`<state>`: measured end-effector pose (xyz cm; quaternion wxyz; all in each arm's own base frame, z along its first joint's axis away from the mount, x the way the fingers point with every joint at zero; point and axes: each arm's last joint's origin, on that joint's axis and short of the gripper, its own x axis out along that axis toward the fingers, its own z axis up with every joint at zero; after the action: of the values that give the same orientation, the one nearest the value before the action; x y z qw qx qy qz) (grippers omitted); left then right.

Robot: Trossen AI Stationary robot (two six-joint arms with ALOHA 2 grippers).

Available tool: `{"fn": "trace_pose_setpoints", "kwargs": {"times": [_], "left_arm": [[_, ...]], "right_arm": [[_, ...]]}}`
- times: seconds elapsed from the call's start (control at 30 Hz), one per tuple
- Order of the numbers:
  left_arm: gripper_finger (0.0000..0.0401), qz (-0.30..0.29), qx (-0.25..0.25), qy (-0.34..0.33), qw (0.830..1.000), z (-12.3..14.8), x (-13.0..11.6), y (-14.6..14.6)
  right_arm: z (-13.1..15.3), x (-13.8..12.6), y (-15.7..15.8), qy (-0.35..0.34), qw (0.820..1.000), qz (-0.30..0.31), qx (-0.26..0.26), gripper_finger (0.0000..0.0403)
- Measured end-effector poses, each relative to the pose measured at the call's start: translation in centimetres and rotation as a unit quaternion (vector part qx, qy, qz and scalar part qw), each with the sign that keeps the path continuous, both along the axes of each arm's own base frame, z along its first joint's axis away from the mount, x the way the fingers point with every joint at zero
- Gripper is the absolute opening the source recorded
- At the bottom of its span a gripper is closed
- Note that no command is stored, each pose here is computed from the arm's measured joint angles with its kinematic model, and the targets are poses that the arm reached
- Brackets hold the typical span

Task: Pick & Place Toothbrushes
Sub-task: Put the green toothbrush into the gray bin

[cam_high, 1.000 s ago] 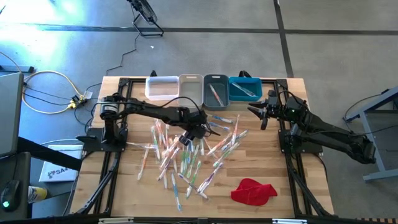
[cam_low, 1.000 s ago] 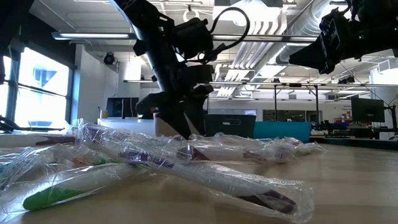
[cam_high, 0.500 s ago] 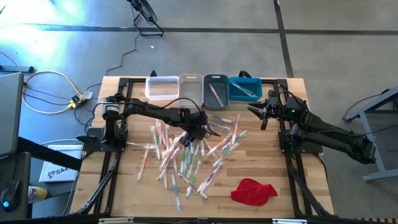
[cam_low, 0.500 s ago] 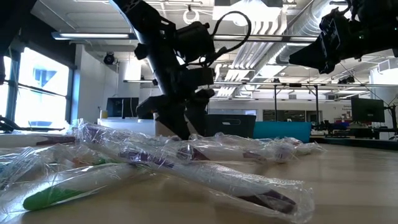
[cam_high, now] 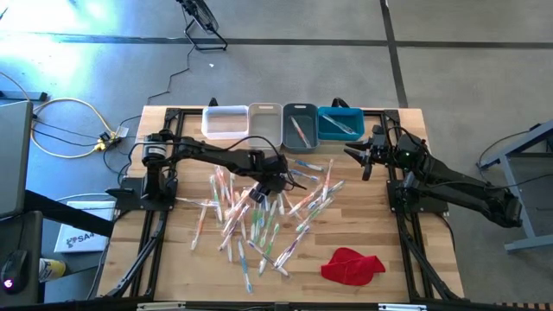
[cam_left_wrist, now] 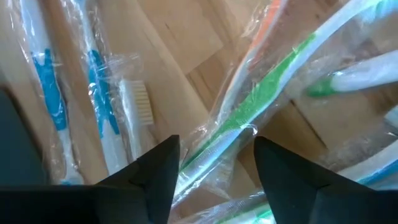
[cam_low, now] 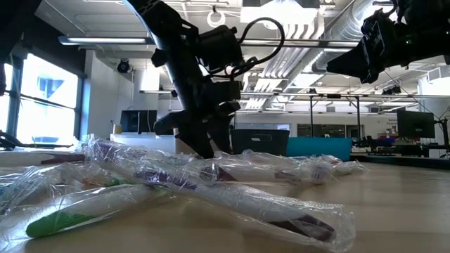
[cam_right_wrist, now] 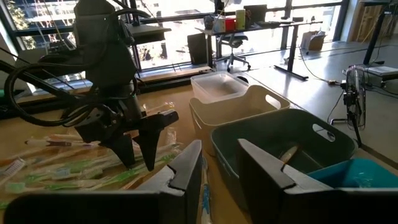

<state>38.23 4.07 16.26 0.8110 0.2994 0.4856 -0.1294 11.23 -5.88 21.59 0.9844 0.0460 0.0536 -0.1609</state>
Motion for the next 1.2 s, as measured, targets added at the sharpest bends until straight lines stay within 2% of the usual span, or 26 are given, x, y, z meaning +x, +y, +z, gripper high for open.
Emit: {"fn": "trace_pose_setpoints", "kwargs": {"times": [0.27, 0.47, 0.77, 1.0, 1.2], "left_arm": [[0.0118, 0.0, 0.0, 0.0, 1.0, 0.0, 0.0, 0.0], [0.0081, 0.001, -0.001, -0.001, 1.0, 0.0, 0.0, 0.0], [0.0057, 0.005, 0.003, 0.009, 1.0, 0.0, -0.2, 0.0], [0.0048, 0.03, -0.012, 0.025, 0.999, 0.3, -0.7, 0.0], [0.0033, 0.073, -0.036, 0.033, 0.996, 3.1, -0.1, 0.0]], "right_arm": [[0.0, 0.0, 0.0, 0.0, 1.0, 0.0, 0.0, 0.0093], [0.0, 0.0, 0.0, 0.0, 1.0, 0.0, 0.0, 0.0093], [0.0, 0.0, 0.0, 0.0, 1.0, 0.0, 0.0, 0.0093], [0.0, 0.0, 0.0, 0.0, 1.0, 0.0, 0.0, 0.0093], [0.0, 0.0, 0.0, 0.001, 1.0, 0.0, 0.0, 0.0093]]}}
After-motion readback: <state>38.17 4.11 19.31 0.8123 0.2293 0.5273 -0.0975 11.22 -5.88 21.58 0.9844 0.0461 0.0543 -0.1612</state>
